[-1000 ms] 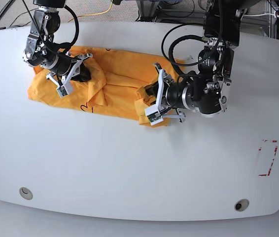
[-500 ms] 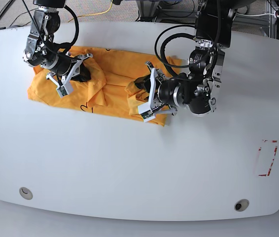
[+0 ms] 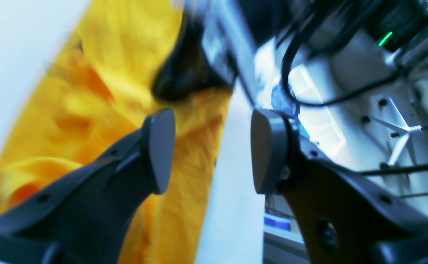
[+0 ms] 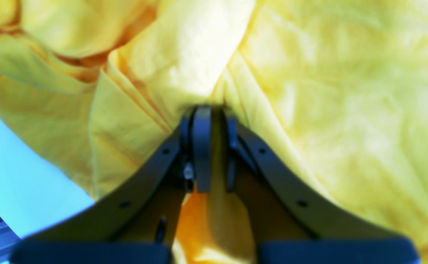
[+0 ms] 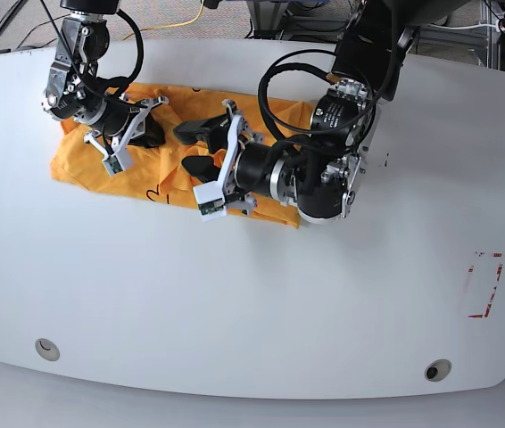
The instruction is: Layout the t-shirt on the table in an organized manner, then fold the t-shirt properly
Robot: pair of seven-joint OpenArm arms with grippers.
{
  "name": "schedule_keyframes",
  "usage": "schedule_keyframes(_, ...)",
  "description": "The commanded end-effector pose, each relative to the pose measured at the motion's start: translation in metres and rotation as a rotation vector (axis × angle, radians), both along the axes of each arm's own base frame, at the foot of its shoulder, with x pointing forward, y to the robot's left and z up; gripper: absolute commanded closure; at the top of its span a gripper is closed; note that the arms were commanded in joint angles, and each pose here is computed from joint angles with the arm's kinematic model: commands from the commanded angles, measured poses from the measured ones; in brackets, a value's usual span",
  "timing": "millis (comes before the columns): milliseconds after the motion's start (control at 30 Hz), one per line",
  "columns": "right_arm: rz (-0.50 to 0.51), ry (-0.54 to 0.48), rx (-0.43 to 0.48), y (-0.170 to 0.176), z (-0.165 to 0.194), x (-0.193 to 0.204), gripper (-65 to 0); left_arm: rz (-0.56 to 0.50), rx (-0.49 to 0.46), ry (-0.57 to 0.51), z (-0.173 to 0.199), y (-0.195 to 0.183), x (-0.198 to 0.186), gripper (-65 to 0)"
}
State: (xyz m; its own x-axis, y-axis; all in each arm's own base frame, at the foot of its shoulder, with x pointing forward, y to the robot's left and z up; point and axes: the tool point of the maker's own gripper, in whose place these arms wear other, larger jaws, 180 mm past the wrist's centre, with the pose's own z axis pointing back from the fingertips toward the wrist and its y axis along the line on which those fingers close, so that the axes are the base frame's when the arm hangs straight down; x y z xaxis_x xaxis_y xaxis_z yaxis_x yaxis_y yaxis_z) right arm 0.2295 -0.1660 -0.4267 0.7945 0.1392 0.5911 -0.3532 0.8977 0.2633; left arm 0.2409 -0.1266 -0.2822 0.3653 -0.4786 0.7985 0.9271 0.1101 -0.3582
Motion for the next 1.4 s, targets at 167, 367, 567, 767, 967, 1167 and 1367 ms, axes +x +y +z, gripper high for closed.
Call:
schedule_keyframes(167,0.007,0.031,-0.053,-0.009,-0.004,-0.004,-5.1,0.16,0.042,-0.084,0.011,0.05,0.053,-31.3)
schedule_keyframes(367,0.007,0.029,-0.051,-0.008,-0.004,-0.004,-5.1,0.271,0.188,-0.115,-0.008,0.115,0.076,-31.3)
schedule_keyframes(567,0.007,0.029,-0.05,-0.008,-0.004,-0.004,-5.1,0.309,0.238,-0.127,-0.017,0.143,0.081,-31.3)
schedule_keyframes(767,0.007,0.028,-0.047,-0.008,-0.003,-0.004,-5.1,0.321,0.249,-0.097,-0.033,0.148,0.07,-31.1)
schedule_keyframes(967,0.007,0.029,-0.047,-0.008,-0.004,-0.005,-5.1,0.288,0.348,-0.113,-0.055,0.136,0.06,-26.3)
schedule_keyframes(1167,0.007,0.029,-0.047,-0.008,-0.004,-0.005,-5.1,0.189,0.402,-0.13,-0.069,0.109,0.039,-17.9)
schedule_keyframes(1367,0.007,0.028,-0.048,-0.008,-0.003,-0.004,-5.1,0.049,0.381,-0.127,-0.069,0.076,0.014,-17.6)
